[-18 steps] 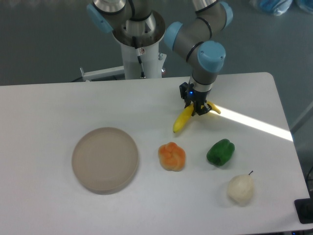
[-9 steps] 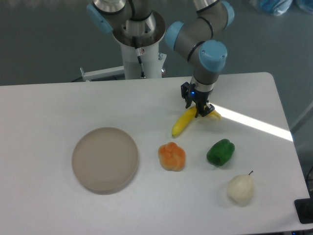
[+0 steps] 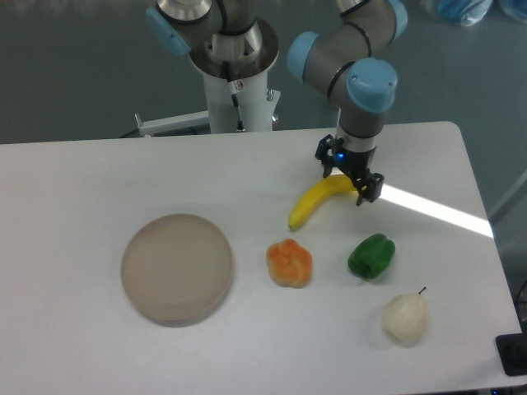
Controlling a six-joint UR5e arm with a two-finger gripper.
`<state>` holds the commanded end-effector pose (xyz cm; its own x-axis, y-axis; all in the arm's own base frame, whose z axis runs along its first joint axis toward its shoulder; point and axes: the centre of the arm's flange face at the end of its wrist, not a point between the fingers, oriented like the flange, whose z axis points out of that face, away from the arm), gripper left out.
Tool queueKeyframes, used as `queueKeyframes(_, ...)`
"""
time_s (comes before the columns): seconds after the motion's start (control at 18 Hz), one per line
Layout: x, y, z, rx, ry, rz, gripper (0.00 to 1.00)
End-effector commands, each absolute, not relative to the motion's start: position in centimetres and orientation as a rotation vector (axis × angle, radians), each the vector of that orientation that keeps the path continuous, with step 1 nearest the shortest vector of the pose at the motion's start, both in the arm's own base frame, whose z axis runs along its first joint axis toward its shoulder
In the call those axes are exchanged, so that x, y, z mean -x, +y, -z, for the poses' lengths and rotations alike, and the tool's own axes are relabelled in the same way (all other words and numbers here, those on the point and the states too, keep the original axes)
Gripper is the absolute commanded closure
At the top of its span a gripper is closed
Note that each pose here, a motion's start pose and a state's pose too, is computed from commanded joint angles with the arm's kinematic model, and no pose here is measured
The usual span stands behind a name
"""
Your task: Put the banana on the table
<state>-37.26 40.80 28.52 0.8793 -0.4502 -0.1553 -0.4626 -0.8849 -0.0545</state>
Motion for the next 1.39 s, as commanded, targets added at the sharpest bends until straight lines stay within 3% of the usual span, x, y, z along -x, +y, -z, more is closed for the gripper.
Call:
queueKeyframes(0.44, 42.5, 42.8, -34.1, 2.925, 0.627, -0.404, 0.00)
queueKeyframes(0.67, 44.9, 44.3, -37.9, 2.945, 0.629, -0.559, 0.00)
queueKeyframes(0.94, 46.6, 44.9, -39.9, 2.915, 0.633, -0.610, 0.00)
queueKeyframes(1.39, 46.5, 46.2, -39.4, 2.906, 0.659, -0.603, 0.00)
